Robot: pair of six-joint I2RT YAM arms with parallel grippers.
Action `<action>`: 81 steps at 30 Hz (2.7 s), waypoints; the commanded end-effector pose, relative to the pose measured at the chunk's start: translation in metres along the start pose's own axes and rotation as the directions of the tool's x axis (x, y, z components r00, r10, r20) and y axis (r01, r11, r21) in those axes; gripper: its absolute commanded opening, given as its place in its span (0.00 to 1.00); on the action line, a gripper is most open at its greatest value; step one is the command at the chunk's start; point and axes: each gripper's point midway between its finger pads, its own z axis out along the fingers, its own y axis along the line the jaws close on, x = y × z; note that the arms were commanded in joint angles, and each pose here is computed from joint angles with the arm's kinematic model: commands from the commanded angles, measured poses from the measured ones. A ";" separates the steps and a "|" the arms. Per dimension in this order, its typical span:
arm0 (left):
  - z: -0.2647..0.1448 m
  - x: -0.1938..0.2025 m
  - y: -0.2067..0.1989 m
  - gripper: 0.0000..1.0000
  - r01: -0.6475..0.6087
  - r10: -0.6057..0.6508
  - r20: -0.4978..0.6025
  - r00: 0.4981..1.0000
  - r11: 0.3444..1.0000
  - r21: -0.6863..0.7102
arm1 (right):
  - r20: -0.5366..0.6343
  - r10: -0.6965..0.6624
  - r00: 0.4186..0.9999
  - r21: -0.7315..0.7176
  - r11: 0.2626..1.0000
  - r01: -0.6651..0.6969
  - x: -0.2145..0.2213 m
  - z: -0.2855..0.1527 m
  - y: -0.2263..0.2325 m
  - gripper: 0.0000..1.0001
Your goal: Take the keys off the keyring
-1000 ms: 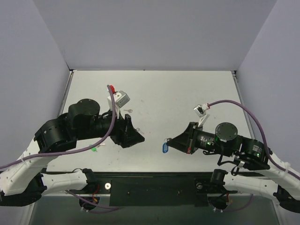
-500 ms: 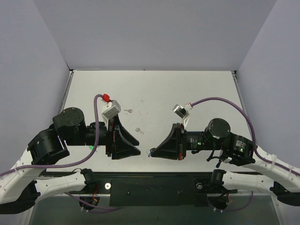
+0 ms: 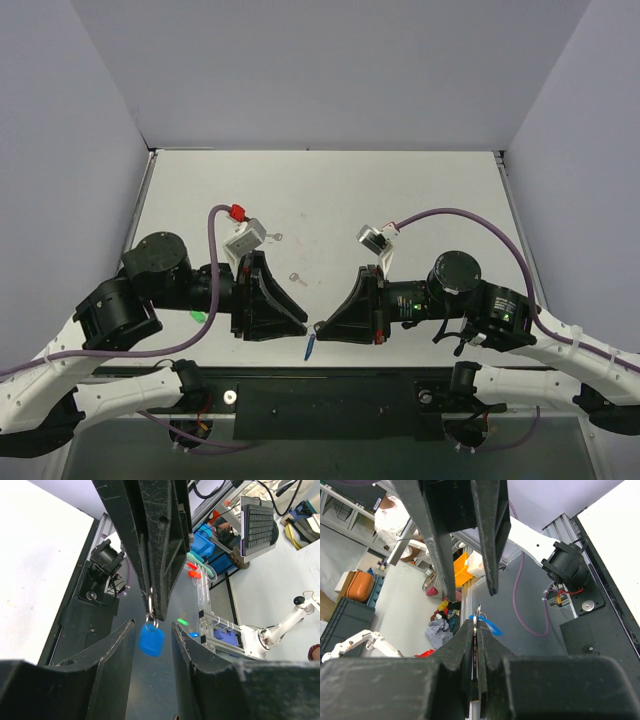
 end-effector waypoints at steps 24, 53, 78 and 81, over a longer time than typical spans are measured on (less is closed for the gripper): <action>0.013 -0.006 -0.011 0.00 0.039 -0.046 0.054 0.997 0.991 0.131 | 0.121 -0.080 0.989 -0.026 0.996 0.084 -0.027 -0.004 0.020 0.00; 0.019 -0.060 0.031 0.00 0.407 -0.397 0.416 0.818 0.911 0.070 | 0.365 -0.079 0.928 0.018 0.997 0.078 -0.064 -0.012 0.011 0.00; -0.007 -0.046 0.071 0.46 0.570 -0.447 0.537 0.715 0.818 -0.078 | 0.346 -0.097 0.933 0.024 0.995 0.095 -0.063 -0.013 0.014 0.00; -0.026 -0.055 0.058 0.52 0.485 -0.338 0.522 0.783 0.857 -0.172 | 0.295 -0.111 0.949 0.020 0.994 0.110 -0.058 -0.014 0.020 0.00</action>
